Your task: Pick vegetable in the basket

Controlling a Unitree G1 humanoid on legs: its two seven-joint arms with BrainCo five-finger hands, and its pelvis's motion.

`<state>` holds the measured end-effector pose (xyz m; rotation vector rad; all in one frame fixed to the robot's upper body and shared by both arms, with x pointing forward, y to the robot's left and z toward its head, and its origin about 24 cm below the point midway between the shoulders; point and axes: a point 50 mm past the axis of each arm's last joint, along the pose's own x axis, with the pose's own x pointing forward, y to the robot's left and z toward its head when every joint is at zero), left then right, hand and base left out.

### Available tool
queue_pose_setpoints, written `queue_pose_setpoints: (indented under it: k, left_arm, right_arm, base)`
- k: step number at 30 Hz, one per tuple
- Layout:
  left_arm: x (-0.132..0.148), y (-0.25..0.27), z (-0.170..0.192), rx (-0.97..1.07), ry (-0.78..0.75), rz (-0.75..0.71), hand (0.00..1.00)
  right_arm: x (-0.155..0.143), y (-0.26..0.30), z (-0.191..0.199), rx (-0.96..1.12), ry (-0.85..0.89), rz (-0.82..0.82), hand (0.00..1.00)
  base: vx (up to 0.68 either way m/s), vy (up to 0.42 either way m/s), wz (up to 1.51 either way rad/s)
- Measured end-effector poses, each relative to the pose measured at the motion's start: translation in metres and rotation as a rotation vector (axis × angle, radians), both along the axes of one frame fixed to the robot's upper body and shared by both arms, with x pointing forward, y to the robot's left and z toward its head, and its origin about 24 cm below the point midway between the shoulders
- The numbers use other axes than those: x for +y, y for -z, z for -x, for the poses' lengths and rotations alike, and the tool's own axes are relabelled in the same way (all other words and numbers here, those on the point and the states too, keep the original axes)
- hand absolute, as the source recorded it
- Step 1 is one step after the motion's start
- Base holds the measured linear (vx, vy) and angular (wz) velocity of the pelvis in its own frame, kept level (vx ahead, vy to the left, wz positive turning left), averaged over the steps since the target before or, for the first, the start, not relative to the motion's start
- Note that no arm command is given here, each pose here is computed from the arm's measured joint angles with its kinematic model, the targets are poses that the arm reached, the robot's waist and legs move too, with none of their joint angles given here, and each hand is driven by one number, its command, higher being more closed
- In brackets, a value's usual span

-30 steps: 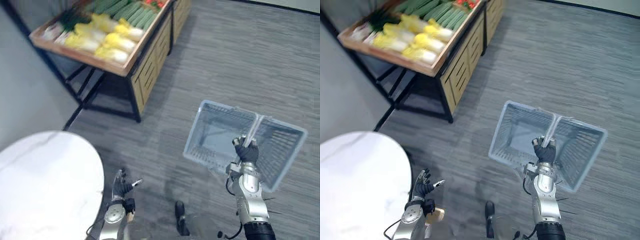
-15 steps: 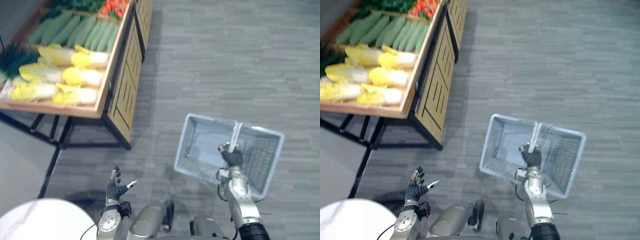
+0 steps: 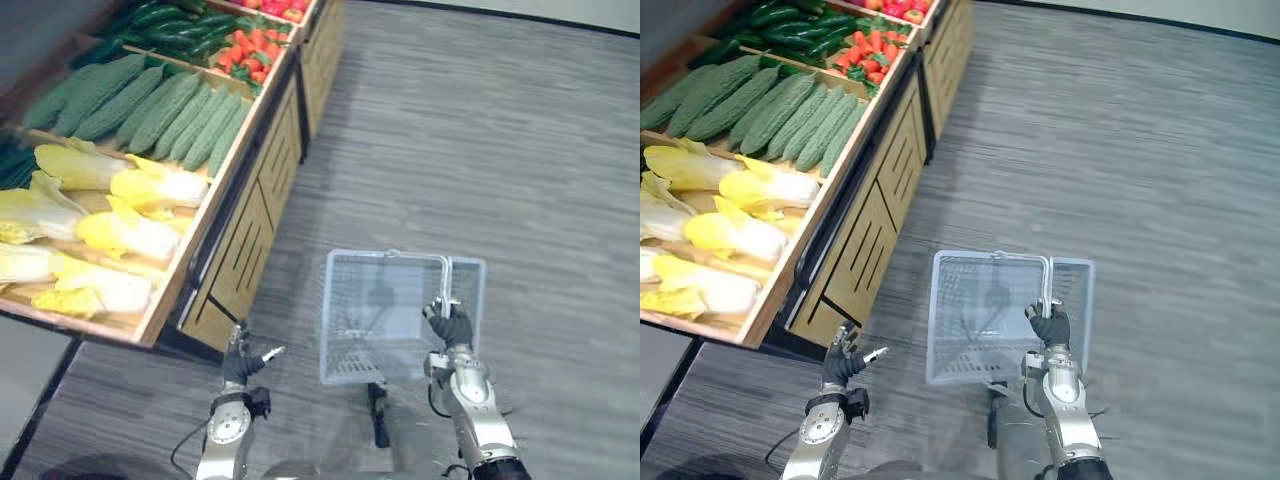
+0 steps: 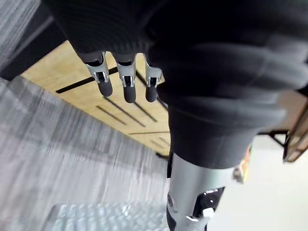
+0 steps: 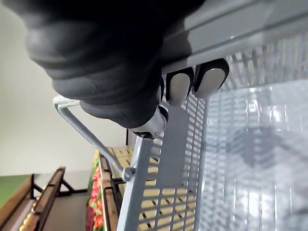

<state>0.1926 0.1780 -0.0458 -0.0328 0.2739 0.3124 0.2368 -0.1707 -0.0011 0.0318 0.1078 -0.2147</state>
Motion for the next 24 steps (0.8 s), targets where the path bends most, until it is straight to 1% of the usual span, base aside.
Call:
queue_pose_setpoints:
  k: [2, 5, 8, 10, 11, 13, 15, 17, 19, 22, 24]
  left_arm:
    - [-0.002, -0.014, -0.007, -0.065, 0.004, -0.005, 0.00]
    - [0.003, -0.037, -0.014, -0.184, -0.027, -0.030, 0.00]
    - [0.013, -0.059, -0.015, -0.283, -0.087, -0.090, 0.00]
    - [0.013, -0.068, -0.014, -0.317, -0.100, -0.126, 0.00]
    - [0.011, -0.078, -0.018, -0.358, -0.098, -0.157, 0.00]
    - [0.015, -0.099, -0.015, -0.447, -0.136, -0.201, 0.00]
    - [0.020, -0.109, -0.011, -0.483, -0.182, -0.250, 0.00]
    - [0.020, -0.117, -0.007, -0.508, -0.195, -0.292, 0.00]
    - [0.019, -0.130, -0.006, -0.565, -0.194, -0.358, 0.00]
    - [0.016, -0.131, -0.004, -0.555, -0.190, -0.405, 0.00]
    - [0.012, -0.130, -0.005, -0.542, -0.181, -0.398, 0.00]
  right_arm:
    - [0.002, 0.001, 0.001, 0.000, 0.042, -0.037, 1.00]
    - [-0.009, -0.008, -0.006, -0.052, 0.099, -0.063, 1.00]
    - [-0.033, -0.017, -0.009, -0.104, 0.181, -0.034, 1.00]
    - [-0.054, -0.014, 0.001, -0.090, 0.236, 0.010, 1.00]
    - [-0.071, 0.000, 0.014, -0.025, 0.312, 0.025, 1.00]
    - [-0.082, 0.008, 0.020, 0.018, 0.366, 0.033, 1.00]
    - [-0.091, 0.018, 0.026, 0.081, 0.401, 0.050, 1.00]
    - [-0.095, 0.033, 0.038, 0.155, 0.429, 0.043, 1.00]
    - [-0.092, 0.050, 0.055, 0.242, 0.443, 0.019, 1.00]
    - [-0.087, 0.049, 0.065, 0.237, 0.428, 0.010, 1.00]
    - [-0.083, 0.047, 0.071, 0.222, 0.423, 0.000, 1.00]
  base:
    - [0.65, -0.211, 0.40]
    - [0.60, -0.135, 0.43]
    - [0.42, -0.044, 0.35]
    - [0.42, -0.003, 0.98]
    - [0.43, 0.067, 1.27]
    - [0.45, 0.082, 1.09]
    - [0.32, 0.035, 0.86]
    - [0.27, 0.002, 1.21]
    - [0.36, -0.083, 1.76]
    - [0.26, -0.116, 1.30]
    - [0.28, -0.146, 1.18]
